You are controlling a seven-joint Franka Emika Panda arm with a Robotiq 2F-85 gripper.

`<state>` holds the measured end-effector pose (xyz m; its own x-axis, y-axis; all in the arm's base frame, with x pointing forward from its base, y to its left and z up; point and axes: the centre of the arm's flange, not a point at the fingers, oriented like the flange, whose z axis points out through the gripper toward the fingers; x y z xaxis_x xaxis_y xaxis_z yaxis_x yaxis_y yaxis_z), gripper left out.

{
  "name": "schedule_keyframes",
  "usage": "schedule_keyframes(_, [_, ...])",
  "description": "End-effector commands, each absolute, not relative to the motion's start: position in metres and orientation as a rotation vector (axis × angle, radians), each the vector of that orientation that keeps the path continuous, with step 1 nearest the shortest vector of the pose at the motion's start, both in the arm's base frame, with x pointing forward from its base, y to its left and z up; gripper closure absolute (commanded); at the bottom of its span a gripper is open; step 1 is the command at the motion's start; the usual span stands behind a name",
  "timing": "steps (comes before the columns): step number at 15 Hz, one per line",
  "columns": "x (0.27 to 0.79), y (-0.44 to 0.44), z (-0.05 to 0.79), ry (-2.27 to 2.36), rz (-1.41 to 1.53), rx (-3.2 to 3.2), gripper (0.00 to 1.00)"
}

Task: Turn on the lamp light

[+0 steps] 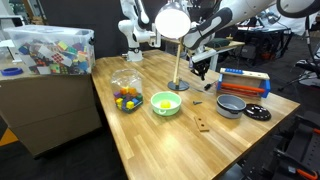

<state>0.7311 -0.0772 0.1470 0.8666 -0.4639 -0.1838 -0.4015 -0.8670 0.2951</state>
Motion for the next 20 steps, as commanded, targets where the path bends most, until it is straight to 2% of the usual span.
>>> schedule_keyframes(1, [0.719,-0.080,0.173,-0.673,-0.267,2.796,1.00])
schedule_keyframes(10, [0.672,-0.125,0.234,-0.750,-0.122,2.797,1.00])
schedule_keyframes(20, [0.568,-0.108,0.334,-0.806,0.137,2.867,1.00])
